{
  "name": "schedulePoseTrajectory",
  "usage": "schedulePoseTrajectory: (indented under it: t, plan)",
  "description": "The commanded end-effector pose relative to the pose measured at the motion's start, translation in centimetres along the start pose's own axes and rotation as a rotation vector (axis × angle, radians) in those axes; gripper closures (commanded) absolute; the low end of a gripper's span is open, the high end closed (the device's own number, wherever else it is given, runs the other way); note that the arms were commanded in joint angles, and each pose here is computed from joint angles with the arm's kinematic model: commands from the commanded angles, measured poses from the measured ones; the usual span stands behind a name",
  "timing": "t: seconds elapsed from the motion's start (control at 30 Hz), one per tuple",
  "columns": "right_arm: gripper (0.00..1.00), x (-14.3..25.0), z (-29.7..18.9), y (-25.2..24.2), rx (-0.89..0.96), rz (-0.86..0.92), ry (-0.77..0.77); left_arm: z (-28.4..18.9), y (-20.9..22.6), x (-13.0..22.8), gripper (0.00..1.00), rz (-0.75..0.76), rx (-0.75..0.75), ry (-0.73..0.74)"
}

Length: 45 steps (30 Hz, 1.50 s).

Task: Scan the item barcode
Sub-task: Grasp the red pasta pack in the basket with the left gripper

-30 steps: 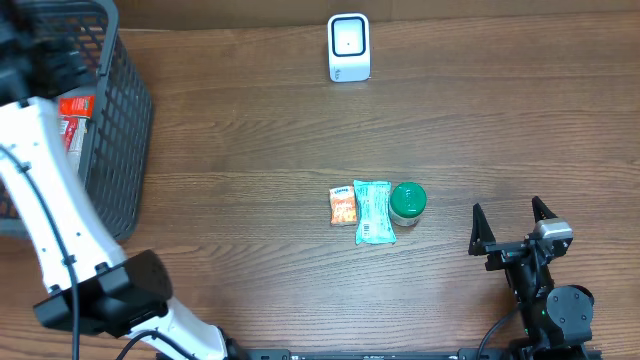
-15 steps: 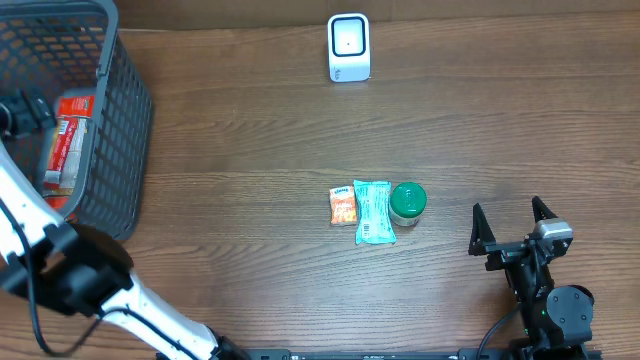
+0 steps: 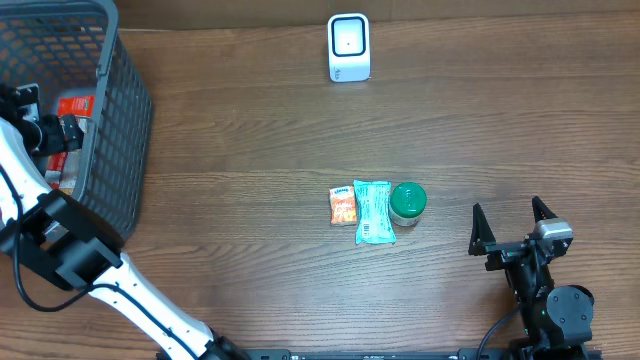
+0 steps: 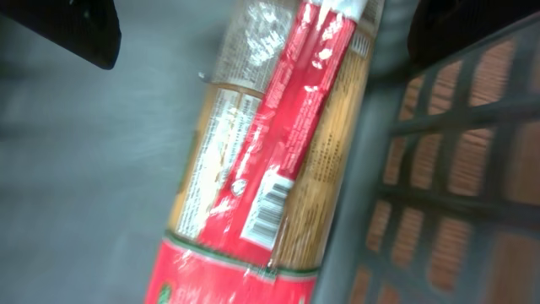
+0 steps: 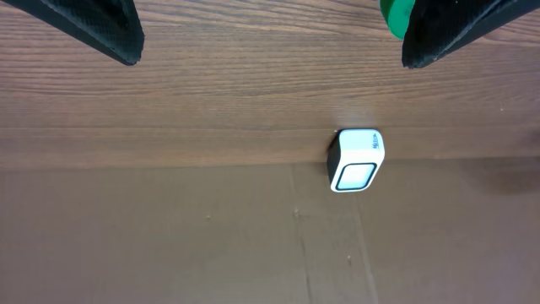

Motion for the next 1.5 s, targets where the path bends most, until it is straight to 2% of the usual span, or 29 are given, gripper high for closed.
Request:
schedulePoseTrajectory:
  t: [0.0,0.33,0.4,0.53,0.6,0.63,0.73,0.8,0.93,1.1,1.23,1.27,1.47]
  plan:
    - [0.00,0.2,0.0,0.0,-0.004,-0.001,-0.003,3.0,0.8,1.3,0.00,0.020,0.055,0.020]
    - [0.00,0.2,0.0,0.0,-0.004,-0.001,-0.004,7.7,1.8,3.9,0.00,-0.016,0.146,0.052]
    - [0.00,0.2,0.0,0.0,-0.004,-0.001,-0.003,7.7,1.8,4.0,0.13,-0.031,0.157,0.048]
    - [0.00,0.2,0.0,0.0,-0.004,-0.001,-0.004,7.2,1.8,3.7,0.52,-0.032,0.161,0.029]
    - [0.00,0.2,0.0,0.0,-0.004,-0.001,-0.003,6.9,1.9,3.5,0.54,-0.031,0.157,0.022]
    - [0.00,0.2,0.0,0.0,-0.004,-0.001,-0.004,6.7,1.9,3.4,0.59,-0.030,0.155,0.020]
    - [0.00,0.2,0.0,0.0,-0.004,-0.001,-0.003,6.5,1.8,3.4,0.85,-0.031,0.157,0.022]
    - [0.00,0.2,0.0,0.0,-0.004,-0.001,-0.003,6.3,1.8,3.3,0.96,-0.055,0.154,0.020]
    - [0.00,0.2,0.0,0.0,-0.004,-0.001,-0.004,4.8,1.8,2.4,0.96,-0.124,0.161,-0.024]
    - [0.00,0.2,0.0,0.0,-0.004,-0.001,-0.003,0.5,1.2,-0.1,0.96,-0.124,0.164,-0.145]
    - [0.00,0.2,0.0,0.0,-0.004,-0.001,-0.003,-4.6,0.4,-2.5,0.96,-0.102,0.124,-0.257]
    - [0.00,0.2,0.0,0.0,-0.004,-0.001,-0.004,-7.5,-0.3,-3.7,0.96,-0.081,0.100,-0.314]
    - [0.00,0.2,0.0,0.0,-0.004,-0.001,-0.004,-16.9,-3.1,-6.1,0.96,-0.033,0.037,-0.503]
Point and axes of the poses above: each gripper's point midway between its finger pads, its own z axis out along the fingers, its own y axis along the line the jaws close on, x = y × z, the point moved 8 cm from there along -z, back along the fingers, and after that the axes turned 8 degrees about z, right-handed, at the moved point
